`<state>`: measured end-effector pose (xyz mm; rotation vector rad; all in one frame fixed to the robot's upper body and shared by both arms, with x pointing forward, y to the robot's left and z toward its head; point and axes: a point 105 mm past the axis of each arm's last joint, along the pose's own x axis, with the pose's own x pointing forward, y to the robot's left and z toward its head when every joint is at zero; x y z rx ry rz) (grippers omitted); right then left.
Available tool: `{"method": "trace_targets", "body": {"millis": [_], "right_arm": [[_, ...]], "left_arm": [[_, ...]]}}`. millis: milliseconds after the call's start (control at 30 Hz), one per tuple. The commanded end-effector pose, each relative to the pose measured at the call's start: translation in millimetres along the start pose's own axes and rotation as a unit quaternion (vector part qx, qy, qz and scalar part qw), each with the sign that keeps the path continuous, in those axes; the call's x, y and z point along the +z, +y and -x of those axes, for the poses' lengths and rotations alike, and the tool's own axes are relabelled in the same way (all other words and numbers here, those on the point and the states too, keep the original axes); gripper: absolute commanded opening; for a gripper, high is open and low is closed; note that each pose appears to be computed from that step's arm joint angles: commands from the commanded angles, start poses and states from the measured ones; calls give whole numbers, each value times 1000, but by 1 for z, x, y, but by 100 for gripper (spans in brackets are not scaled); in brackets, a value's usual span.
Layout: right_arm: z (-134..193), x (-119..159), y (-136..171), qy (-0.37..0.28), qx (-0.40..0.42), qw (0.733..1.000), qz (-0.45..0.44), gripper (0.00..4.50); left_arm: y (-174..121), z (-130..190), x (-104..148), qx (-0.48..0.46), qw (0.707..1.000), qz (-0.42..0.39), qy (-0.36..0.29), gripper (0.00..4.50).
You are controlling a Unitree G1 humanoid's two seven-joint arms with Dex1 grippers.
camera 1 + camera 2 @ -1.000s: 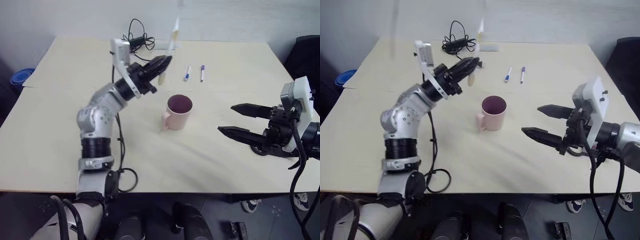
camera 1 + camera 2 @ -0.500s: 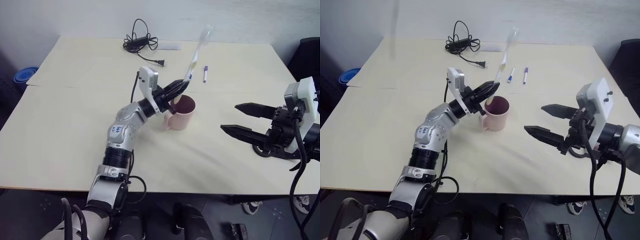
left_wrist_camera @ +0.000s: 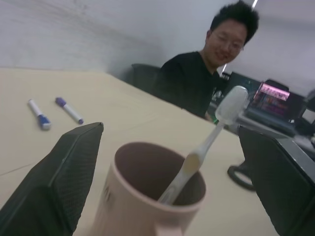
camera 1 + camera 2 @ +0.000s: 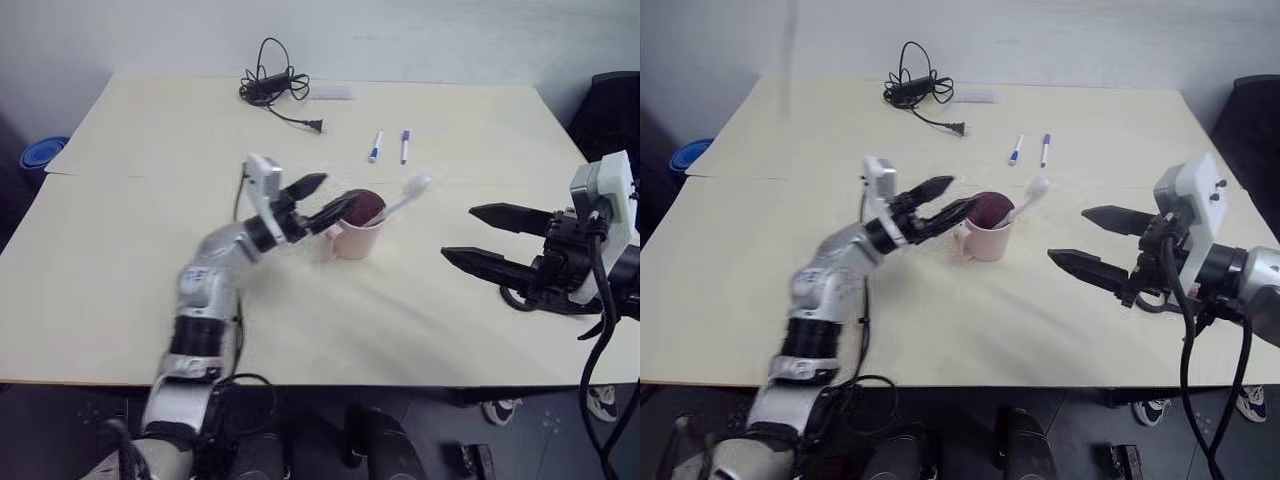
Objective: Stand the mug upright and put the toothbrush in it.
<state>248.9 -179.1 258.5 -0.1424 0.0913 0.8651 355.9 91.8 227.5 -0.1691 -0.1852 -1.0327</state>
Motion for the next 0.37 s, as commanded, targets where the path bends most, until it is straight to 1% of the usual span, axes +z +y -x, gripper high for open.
{"method": "trace_targets", "body": {"millis": [33, 133, 233, 300, 367], "right_arm": [[2, 2, -6, -1, 5, 1000, 16, 450], [5, -8, -15, 27, 15, 999, 18, 450], [15, -18, -21, 67, 38, 997, 20, 450], [23, -21, -23, 86, 57, 994, 22, 450], [28, -20, -27, 94, 65, 993, 26, 450]], "left_arm": [[-18, 33, 38, -60, 995, -63, 41, 446], [-22, 76, 55, -110, 973, -133, 155, 446], [-24, 113, 68, -153, 937, -186, 255, 446], [-21, 127, 78, -156, 920, -209, 294, 446], [-15, 137, 85, -150, 912, -215, 314, 446]]}}
